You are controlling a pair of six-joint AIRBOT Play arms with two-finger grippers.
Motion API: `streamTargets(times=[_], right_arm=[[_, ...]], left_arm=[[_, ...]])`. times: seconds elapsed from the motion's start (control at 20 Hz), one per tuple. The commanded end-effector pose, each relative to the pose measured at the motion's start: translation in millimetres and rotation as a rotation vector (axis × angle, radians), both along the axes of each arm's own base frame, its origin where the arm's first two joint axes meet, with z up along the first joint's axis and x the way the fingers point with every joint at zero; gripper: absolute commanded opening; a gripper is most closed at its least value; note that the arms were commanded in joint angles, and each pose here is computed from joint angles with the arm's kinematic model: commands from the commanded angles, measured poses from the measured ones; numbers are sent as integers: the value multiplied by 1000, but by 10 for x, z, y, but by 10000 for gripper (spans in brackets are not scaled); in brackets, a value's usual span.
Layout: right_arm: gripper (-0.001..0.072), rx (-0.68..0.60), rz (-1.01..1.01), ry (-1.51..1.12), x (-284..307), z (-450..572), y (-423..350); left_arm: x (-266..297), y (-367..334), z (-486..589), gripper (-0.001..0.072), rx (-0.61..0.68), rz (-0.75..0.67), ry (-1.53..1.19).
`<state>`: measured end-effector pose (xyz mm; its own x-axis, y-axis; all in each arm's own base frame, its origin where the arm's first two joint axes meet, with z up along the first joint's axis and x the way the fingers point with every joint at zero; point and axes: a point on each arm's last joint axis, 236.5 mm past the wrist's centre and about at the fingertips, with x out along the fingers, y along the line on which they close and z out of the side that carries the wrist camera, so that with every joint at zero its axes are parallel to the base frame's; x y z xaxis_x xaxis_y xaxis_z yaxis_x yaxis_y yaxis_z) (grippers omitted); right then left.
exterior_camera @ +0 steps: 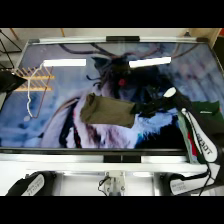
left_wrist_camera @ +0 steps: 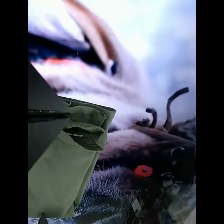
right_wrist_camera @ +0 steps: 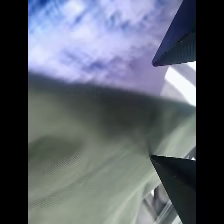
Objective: Fold the shirts.
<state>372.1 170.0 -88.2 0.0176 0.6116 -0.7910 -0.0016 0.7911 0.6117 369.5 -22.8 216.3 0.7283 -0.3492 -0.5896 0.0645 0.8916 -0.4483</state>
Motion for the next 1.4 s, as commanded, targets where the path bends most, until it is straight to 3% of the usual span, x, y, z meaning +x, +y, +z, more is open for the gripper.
streamTargets(times=[0.0, 0.1, 0.15, 0.2, 0.25, 0.5, 0.75, 1.15, 1.35], right_arm=[[663, 94, -30, 18, 38, -84, 266], [645, 123, -7, 32, -6, -153, 377], [483, 131, 6, 31, -24, -159, 417], [202, 139, 13, 15, 1, -117, 436], [71, 152, 24, -7, 56, -18, 430], [66, 232, 87, -249, 574, 1432, 26], [66, 69, -178, -422, 817, 2522, -1247], [66, -259, -573, -347, 48, 2920, -3211], [66, -384, -722, -209, -576, 2864, -3746]], left_arm=[[0, -15, -6, 25, -1, -4, 2], [0, -15, -6, 25, -1, -4, 2], [0, -13, -6, 25, -1, -3, 2], [0, -12, -7, 25, 0, -3, 2], [5, -11, -15, 25, -1, -3, 4], [70, 6, -128, 25, -10, -4, 35], [117, -47, -224, 25, -17, -23, 61], [39, -300, -263, 26, 10, -123, 72], [31, -354, -262, 26, 20, -146, 65]])
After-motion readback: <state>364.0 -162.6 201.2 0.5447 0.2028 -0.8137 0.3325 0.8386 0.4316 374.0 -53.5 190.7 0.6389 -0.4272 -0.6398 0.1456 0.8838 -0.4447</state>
